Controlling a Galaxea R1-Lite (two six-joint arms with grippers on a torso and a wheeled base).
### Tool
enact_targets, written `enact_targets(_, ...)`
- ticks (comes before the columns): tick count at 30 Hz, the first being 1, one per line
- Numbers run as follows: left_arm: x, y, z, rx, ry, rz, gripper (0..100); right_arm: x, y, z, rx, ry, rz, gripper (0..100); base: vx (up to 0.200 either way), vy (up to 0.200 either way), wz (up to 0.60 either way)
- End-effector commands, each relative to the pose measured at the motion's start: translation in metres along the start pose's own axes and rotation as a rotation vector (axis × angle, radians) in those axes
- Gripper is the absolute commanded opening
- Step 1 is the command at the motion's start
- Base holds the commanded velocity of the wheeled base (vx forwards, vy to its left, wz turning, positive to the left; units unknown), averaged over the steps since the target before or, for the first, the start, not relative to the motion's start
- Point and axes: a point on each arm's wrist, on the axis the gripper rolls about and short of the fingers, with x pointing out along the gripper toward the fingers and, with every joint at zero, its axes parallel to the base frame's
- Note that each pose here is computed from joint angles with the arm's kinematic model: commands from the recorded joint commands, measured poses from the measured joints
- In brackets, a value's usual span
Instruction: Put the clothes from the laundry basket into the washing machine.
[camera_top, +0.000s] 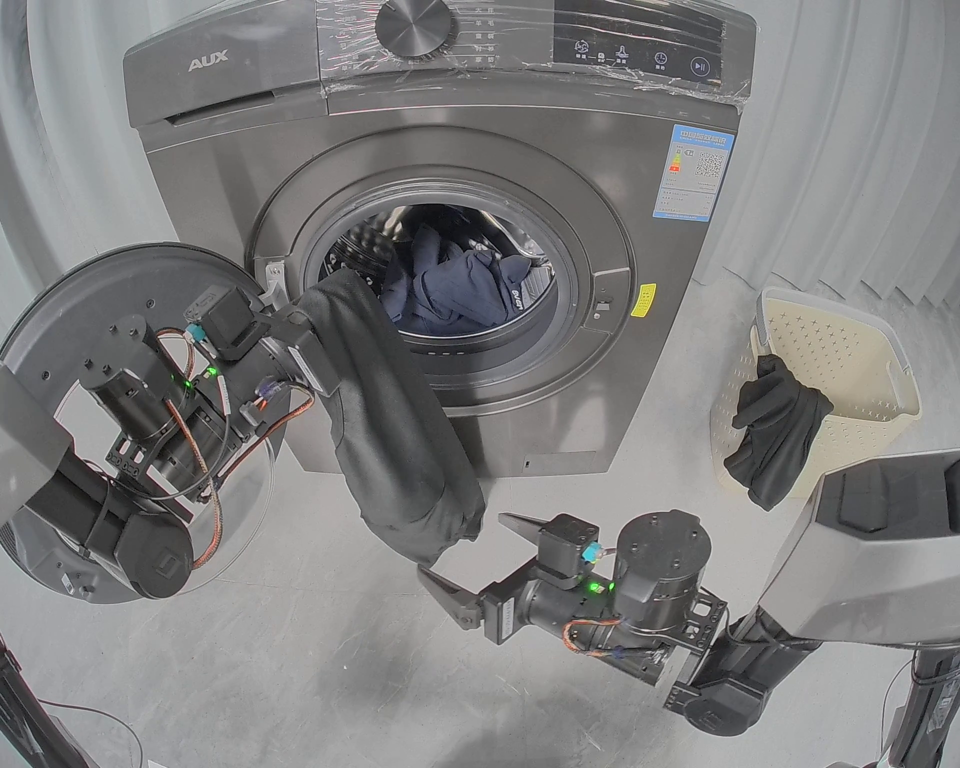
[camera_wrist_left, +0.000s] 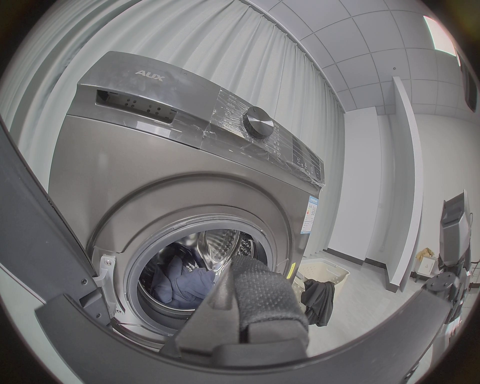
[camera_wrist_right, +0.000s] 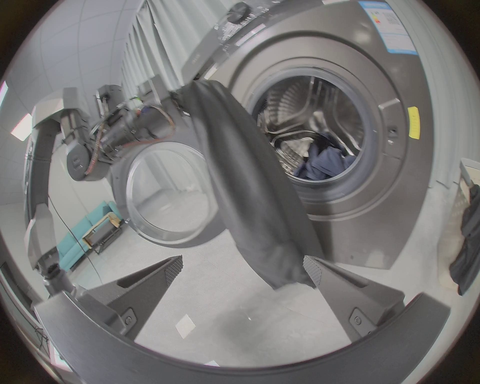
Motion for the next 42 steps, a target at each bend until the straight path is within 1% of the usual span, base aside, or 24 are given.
enact_targets(1, 0.001, 0.001, -0.006, -0.003, 0.014, 0.003, 0, 0.015, 0.023, 0.000, -0.004, -0.042, 0.083, 100, 0.000, 0.000, 0.00)
enact_targets(2, 0.001, 0.001, -0.007, -0.003, 0.016, 0.003, 0, 0.016, 0.024, 0.000, -0.004, -0.046, 0.085, 100, 0.000, 0.000, 0.00)
enact_targets(3, 0.003, 0.001, -0.008, -0.002, 0.013, 0.014, 0, 0.025, 0.028, -0.002, -0.002, -0.071, 0.098, 100, 0.000, 0.000, 0.00)
enact_targets(4, 0.003, 0.001, -0.008, -0.002, 0.013, 0.018, 0, 0.030, 0.028, -0.001, -0.005, -0.083, 0.099, 100, 0.000, 0.000, 0.00)
enact_targets(6, 0.004, 0.000, -0.007, -0.003, 0.009, 0.018, 0, 0.041, 0.027, 0.000, -0.011, -0.104, 0.098, 100, 0.000, 0.000, 0.00)
enact_targets(8, 0.005, -0.002, -0.007, -0.005, 0.004, 0.015, 0, 0.057, 0.025, -0.001, -0.027, -0.134, 0.094, 100, 0.000, 0.000, 0.00)
enact_targets(9, 0.005, -0.002, -0.007, -0.005, 0.004, 0.015, 0, 0.059, 0.025, -0.001, -0.027, -0.134, 0.094, 100, 0.000, 0.000, 0.00)
enact_targets(10, 0.005, -0.003, -0.007, -0.005, 0.004, 0.014, 0, 0.070, 0.024, -0.005, -0.032, -0.133, 0.087, 100, 0.000, 0.000, 0.00)
enact_targets(12, 0.005, -0.003, -0.006, -0.005, 0.003, 0.014, 0, 0.081, 0.022, -0.008, -0.033, -0.140, 0.083, 100, 0.000, 0.000, 0.00)
enact_targets(16, 0.005, -0.003, -0.006, -0.005, 0.003, 0.014, 0, 0.096, 0.026, -0.009, -0.033, -0.161, 0.083, 100, 0.000, 0.000, 0.00)
enact_targets(19, 0.005, -0.003, -0.007, -0.005, 0.004, 0.014, 0, 0.101, 0.029, -0.010, -0.034, -0.157, 0.080, 100, 0.000, 0.000, 0.00)
enact_targets(21, 0.006, -0.003, -0.007, -0.006, 0.004, 0.012, 0, 0.106, 0.026, -0.013, -0.032, -0.155, 0.063, 100, 0.000, 0.000, 0.00)
enact_targets(22, 0.006, -0.004, -0.007, -0.007, 0.004, 0.010, 0, 0.111, 0.023, -0.015, -0.031, -0.164, 0.036, 100, 0.000, 0.000, 0.00)
enact_targets(25, 0.006, -0.005, -0.007, -0.007, 0.004, 0.008, 0, 0.116, 0.022, -0.012, -0.028, -0.185, 0.016, 100, 0.000, 0.000, 0.00)
enact_targets(26, 0.006, -0.005, -0.007, -0.008, 0.006, 0.007, 0, 0.121, 0.016, -0.013, -0.027, -0.191, 0.003, 100, 0.000, 0.000, 0.00)
enact_targets(30, 0.006, -0.005, -0.007, -0.008, 0.006, 0.007, 0, 0.129, 0.009, -0.015, -0.024, -0.206, -0.020, 100, 0.000, 0.000, 0.00)
enact_targets(31, 0.006, -0.005, -0.007, -0.008, 0.006, 0.007, 0, 0.129, 0.009, -0.015, -0.024, -0.206, -0.020, 100, 0.000, 0.000, 0.00)
enact_targets(33, 0.006, -0.008, -0.008, -0.012, 0.007, 0.000, 0, 0.135, 0.002, -0.014, -0.020, -0.225, -0.051, 100, 0.000, 0.000, 0.00)
enact_targets(34, 0.006, -0.008, -0.008, -0.011, 0.006, 0.000, 0, 0.135, 0.001, -0.014, -0.020, -0.225, -0.054, 100, 0.000, 0.000, 0.00)
enact_targets(35, 0.006, -0.007, -0.007, -0.011, 0.006, 0.001, 0, 0.136, -0.001, -0.013, -0.018, -0.229, -0.058, 0, 0.000, 0.000, 0.00)
enact_targets(41, 0.005, -0.005, -0.009, -0.009, 0.010, 0.009, 0, 0.131, -0.001, -0.007, -0.010, -0.235, -0.056, 0, 0.000, 0.000, 0.00)
enact_targets(42, 0.006, -0.003, -0.011, -0.008, 0.016, 0.014, 0, 0.123, 0.001, 0.005, -0.005, -0.245, -0.058, 0, 0.000, 0.000, 0.00)
